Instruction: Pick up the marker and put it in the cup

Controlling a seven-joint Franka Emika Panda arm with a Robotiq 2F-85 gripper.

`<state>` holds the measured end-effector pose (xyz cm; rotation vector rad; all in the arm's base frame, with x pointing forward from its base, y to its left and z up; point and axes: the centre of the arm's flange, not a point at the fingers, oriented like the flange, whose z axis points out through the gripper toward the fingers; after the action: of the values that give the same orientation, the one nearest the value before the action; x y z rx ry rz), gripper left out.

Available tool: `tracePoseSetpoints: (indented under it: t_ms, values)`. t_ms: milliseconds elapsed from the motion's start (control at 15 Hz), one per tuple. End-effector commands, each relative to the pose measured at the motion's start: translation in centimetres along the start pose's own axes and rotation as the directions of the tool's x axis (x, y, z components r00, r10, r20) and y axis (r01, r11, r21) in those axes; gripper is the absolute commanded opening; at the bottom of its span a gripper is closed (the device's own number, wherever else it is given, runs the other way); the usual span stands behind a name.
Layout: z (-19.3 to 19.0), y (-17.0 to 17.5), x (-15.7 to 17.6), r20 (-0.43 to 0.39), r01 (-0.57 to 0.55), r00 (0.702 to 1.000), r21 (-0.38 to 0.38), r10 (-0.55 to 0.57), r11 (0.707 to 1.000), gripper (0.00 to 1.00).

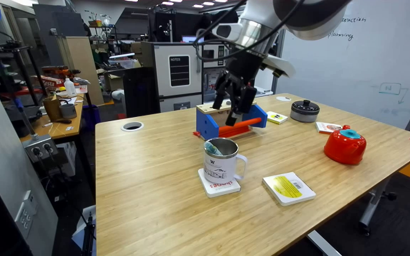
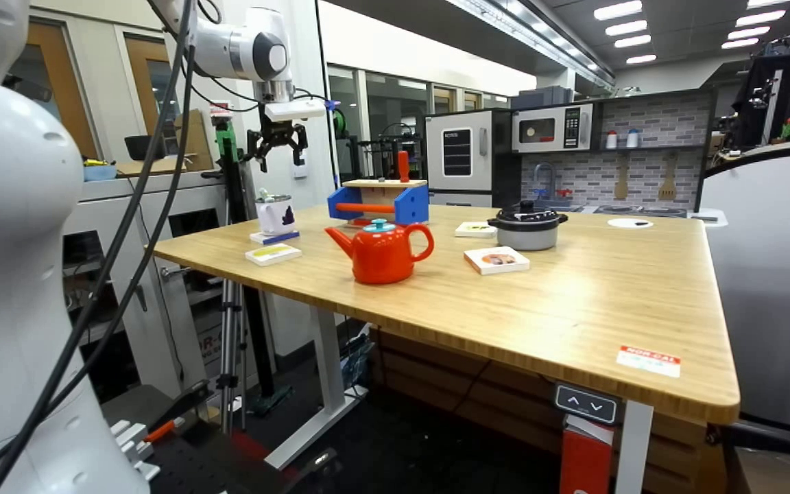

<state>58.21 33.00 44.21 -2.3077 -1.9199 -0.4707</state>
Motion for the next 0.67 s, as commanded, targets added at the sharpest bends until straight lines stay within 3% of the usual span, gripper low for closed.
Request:
tracePoseSetpoints:
  t_ms: [0,333,600]
  values:
    - [-0.8,-4.6,-5.2,0.010,-0.185,0.982,-0.069,0.186,0.980,1.00]
    - [-2.7,-10.1,-7.1,-0.031,-0.418,0.908,-0.144,0.418,0.897,1.00]
    - [-2.8,-15.2,-6.1,-0.069,-0.519,0.855,-0.139,0.514,0.844,1.00]
